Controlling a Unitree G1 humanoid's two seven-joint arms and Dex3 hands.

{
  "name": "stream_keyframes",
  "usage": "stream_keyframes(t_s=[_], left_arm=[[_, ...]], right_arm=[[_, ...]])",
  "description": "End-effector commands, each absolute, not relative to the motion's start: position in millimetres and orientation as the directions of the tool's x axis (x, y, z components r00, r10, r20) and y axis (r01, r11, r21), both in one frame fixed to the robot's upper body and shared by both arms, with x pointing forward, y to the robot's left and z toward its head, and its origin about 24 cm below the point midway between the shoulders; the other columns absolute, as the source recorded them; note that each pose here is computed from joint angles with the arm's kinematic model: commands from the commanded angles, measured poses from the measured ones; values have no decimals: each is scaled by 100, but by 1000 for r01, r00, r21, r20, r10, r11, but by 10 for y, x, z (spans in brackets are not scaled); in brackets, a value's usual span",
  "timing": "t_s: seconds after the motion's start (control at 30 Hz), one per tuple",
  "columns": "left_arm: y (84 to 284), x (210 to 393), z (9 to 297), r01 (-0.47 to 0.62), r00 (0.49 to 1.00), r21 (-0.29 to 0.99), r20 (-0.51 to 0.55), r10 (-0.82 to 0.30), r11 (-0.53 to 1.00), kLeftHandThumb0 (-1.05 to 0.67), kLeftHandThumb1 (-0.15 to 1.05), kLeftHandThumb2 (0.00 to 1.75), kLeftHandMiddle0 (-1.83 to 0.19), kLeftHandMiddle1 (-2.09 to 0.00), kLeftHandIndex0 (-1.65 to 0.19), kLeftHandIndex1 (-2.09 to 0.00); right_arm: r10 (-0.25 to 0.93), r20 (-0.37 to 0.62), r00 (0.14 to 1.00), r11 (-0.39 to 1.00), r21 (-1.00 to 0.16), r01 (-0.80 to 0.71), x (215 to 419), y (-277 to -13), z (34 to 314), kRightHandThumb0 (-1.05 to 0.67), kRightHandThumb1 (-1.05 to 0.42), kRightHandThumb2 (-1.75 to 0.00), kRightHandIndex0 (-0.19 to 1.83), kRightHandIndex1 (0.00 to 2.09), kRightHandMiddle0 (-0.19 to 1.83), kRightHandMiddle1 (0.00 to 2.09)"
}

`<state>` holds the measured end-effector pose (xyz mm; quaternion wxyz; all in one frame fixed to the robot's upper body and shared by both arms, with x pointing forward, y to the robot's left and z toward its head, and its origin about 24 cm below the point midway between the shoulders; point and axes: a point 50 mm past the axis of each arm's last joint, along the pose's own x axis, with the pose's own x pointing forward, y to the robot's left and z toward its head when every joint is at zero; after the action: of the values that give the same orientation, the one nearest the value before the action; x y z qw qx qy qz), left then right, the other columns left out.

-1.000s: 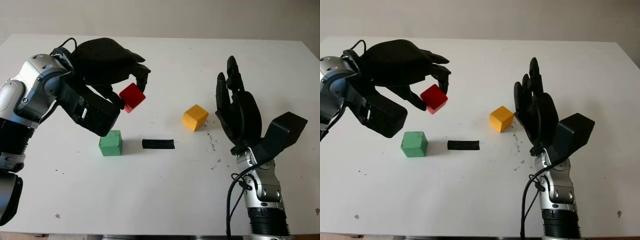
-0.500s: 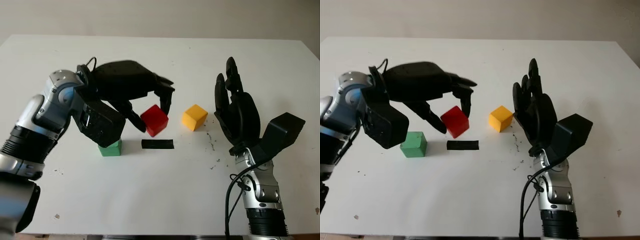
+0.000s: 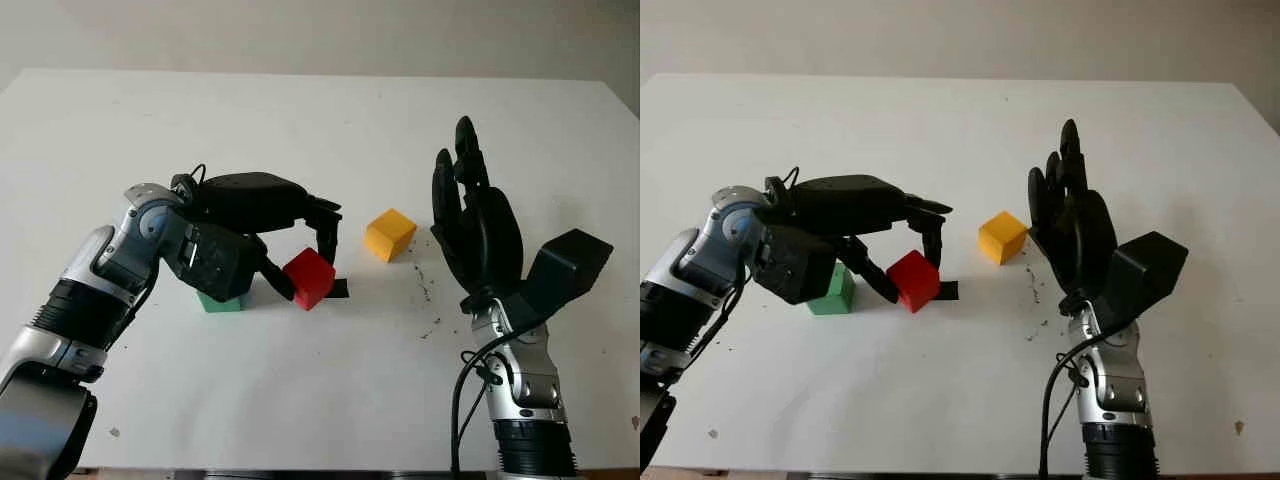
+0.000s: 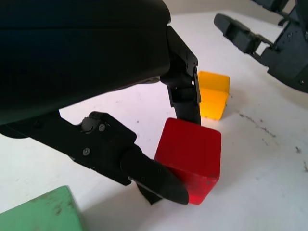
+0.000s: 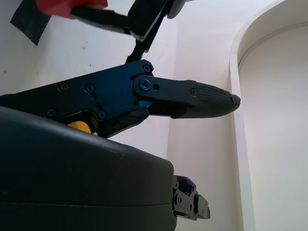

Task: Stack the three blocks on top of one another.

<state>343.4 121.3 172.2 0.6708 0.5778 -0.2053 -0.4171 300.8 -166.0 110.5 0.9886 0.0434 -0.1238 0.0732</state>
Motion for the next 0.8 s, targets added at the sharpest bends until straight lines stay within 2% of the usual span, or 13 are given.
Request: stream_keyframes(t_s=[0.0, 0.5, 0.73, 0.77], left_arm=[[1175, 3459, 1649, 325, 565, 946, -206, -799, -15, -47, 97, 5, -18, -6, -41, -138], [1113, 3542, 1593, 255, 573, 966, -177, -800, -31, -44, 96, 5, -19, -6, -37, -137], [1131, 3534, 1617, 247, 572, 968, -184, -800, -46, -49, 94, 5, -20, -6, -40, -136], [1132, 3532, 1620, 244, 572, 968, -187, -798, -52, -56, 93, 5, -17, -5, -32, -123]], right_arm=[[136, 276, 951, 986, 60, -158, 2980, -1666, 1154, -69, -105, -51, -19, 0, -19, 0], [131, 268, 954, 986, 65, -153, 2963, -1670, 1144, -69, -105, -51, -19, 0, -19, 0], [132, 271, 954, 986, 61, -154, 2960, -1665, 1136, -69, -105, -51, -19, 0, -19, 0], [132, 270, 954, 986, 61, -154, 2960, -1666, 1136, -69, -105, -51, -19, 0, -19, 0]])
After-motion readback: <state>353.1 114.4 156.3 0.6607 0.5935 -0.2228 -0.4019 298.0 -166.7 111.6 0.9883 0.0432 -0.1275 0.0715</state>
